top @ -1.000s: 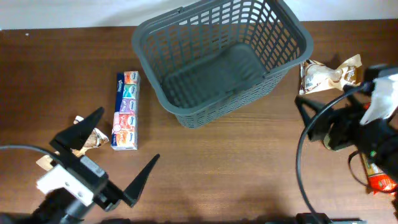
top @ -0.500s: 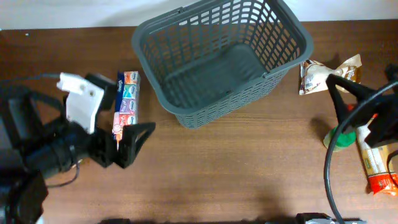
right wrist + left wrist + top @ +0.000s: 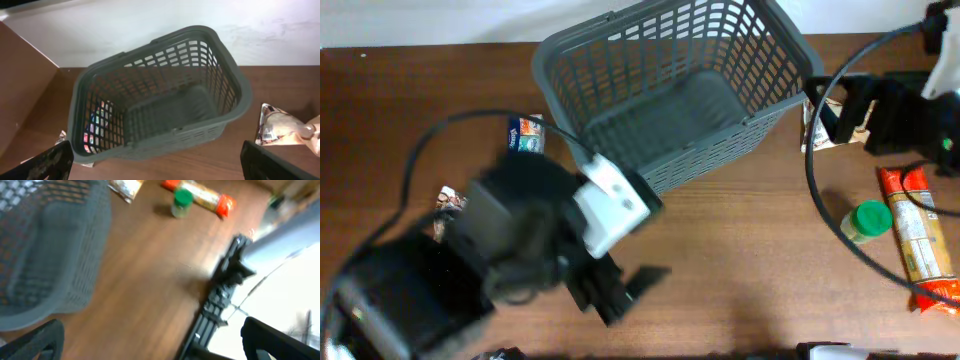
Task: Pack container
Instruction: 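Raise both grippers and move them toward the gray basket's rims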
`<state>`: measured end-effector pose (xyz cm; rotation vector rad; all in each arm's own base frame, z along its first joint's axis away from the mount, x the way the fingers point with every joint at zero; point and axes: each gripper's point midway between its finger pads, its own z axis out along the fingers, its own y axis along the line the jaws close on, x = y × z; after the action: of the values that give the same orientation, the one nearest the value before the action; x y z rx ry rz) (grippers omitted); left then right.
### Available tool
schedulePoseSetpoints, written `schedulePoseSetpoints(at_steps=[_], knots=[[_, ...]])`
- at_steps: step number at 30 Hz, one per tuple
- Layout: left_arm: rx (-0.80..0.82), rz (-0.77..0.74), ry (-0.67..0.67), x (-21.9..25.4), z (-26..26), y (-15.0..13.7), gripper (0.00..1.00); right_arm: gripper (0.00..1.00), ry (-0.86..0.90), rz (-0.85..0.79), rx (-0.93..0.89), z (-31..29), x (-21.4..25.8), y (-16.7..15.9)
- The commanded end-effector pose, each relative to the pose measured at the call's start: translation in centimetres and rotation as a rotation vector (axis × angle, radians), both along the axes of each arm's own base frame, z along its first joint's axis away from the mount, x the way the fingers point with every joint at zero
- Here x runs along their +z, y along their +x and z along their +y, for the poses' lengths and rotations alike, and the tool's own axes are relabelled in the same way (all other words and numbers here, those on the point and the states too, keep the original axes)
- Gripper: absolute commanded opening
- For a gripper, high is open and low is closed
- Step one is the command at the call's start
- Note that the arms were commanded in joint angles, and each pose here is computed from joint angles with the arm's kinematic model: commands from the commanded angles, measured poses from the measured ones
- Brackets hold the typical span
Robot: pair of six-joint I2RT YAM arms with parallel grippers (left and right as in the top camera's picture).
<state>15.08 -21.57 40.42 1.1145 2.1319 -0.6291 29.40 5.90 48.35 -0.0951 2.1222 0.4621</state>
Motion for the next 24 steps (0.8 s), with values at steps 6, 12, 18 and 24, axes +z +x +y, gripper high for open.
schedulePoseSetpoints(at_steps=[6,12,18,24], knots=[[-0.124,0.087,0.038,-1.3,-3.1,-3.9,0.99,0.99,0.016,0.053,0.022,0.5,-1.7,3.5],[-0.227,0.190,-0.002,-1.4,-4.7,-5.8,0.99,0.99,0.019,-0.007,0.036,0.8,-1.5,7.6],[-0.273,0.269,0.009,-2.1,-5.3,-6.9,0.99,0.99,-0.002,0.032,0.058,1.1,-3.8,10.5],[-0.275,0.308,0.040,-3.1,-5.7,-6.9,0.27,0.51,-0.021,0.144,0.080,1.7,-7.7,12.4]])
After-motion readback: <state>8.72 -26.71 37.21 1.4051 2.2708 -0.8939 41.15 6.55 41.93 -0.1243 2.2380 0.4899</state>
